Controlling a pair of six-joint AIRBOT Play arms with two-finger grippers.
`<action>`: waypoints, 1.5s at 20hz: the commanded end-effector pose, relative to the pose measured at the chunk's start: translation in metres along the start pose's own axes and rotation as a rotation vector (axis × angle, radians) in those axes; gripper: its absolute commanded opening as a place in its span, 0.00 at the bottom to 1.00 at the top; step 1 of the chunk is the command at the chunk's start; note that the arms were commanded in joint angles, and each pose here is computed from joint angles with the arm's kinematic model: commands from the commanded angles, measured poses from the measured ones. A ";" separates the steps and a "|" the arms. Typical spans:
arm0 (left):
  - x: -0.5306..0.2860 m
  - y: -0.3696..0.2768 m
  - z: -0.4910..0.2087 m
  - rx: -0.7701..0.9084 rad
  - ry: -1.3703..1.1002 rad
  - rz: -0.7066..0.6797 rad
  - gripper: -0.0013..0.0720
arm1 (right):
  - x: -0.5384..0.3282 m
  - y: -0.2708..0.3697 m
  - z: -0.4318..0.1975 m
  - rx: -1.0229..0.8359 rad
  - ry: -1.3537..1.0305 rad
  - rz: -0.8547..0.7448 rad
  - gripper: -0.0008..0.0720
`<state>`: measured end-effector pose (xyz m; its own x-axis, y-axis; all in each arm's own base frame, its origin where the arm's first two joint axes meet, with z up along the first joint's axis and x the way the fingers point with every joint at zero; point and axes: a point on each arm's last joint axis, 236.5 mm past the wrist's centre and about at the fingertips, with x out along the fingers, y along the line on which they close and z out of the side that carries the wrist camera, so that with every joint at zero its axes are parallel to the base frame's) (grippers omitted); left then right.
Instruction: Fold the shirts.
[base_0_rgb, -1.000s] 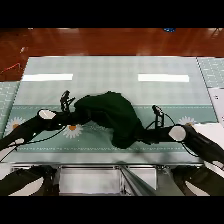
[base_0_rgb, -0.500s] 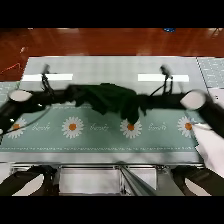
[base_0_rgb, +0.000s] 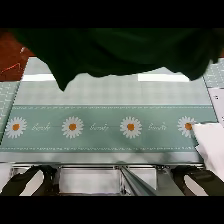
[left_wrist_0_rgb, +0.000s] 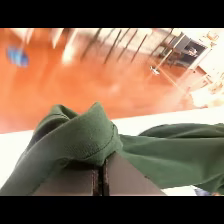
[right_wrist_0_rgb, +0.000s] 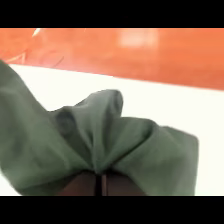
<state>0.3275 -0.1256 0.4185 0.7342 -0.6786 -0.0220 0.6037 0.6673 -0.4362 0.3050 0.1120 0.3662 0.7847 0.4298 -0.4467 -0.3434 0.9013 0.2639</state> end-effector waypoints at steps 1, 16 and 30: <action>-0.051 -0.058 0.024 0.221 -0.043 0.052 0.05 | -0.076 -0.003 -0.012 -0.065 -0.025 -0.123 0.04; -0.087 0.080 -0.309 -0.266 0.780 0.332 0.05 | 0.028 -0.090 -0.253 0.257 0.501 -0.288 0.04; 0.062 0.238 -0.381 -0.678 0.844 0.214 0.71 | 0.244 -0.228 -0.230 0.639 0.567 -0.229 0.58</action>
<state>0.3810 -0.1218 -0.0205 0.3072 -0.6813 -0.6644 -0.0138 0.6949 -0.7190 0.4190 0.0278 -0.0099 0.3296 0.2929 -0.8975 0.2641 0.8841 0.3856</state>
